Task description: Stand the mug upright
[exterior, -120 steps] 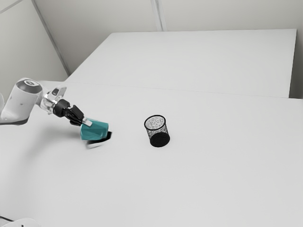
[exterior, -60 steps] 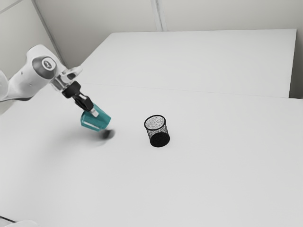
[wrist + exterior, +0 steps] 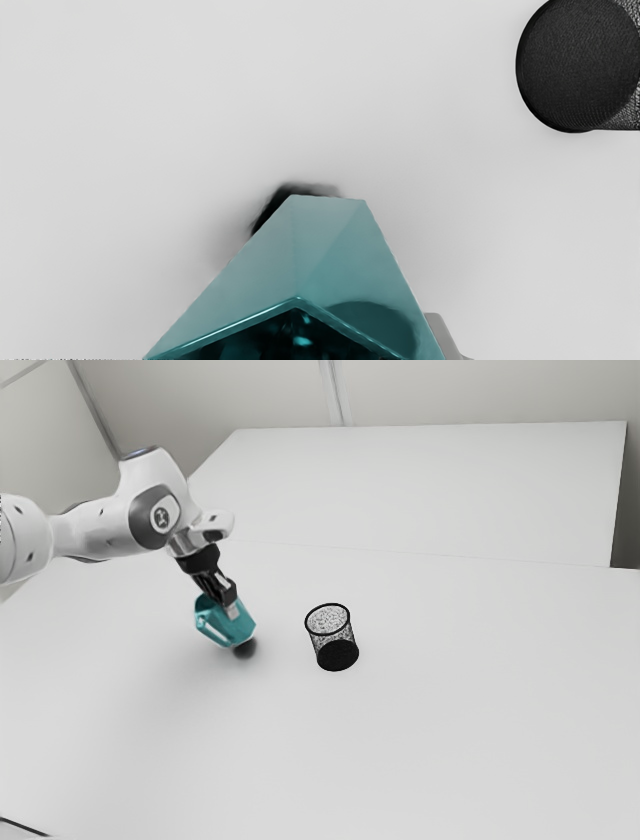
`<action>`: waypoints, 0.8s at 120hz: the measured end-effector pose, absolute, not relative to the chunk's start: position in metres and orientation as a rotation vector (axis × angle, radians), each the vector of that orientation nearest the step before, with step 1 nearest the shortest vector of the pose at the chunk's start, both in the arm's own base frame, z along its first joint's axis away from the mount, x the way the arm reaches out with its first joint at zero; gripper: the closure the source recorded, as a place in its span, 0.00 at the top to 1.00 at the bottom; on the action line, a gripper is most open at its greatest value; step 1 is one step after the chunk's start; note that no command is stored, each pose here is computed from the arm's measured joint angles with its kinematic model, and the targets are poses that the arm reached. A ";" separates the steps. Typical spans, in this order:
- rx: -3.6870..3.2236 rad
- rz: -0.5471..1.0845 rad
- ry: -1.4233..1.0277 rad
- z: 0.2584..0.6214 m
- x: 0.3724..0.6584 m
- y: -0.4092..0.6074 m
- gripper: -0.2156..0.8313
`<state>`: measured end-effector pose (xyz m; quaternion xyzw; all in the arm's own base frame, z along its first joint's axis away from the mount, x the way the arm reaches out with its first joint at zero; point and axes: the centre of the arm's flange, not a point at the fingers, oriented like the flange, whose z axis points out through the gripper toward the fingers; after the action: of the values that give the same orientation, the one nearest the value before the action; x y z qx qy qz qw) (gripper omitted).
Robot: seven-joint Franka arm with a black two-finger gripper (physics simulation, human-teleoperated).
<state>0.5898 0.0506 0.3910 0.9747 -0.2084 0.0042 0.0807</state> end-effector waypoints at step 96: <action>3.091 -0.062 -0.305 0.357 0.538 -0.030 0.05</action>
<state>0.5376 -0.0297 0.3575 0.9948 -0.0983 -0.0200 0.0174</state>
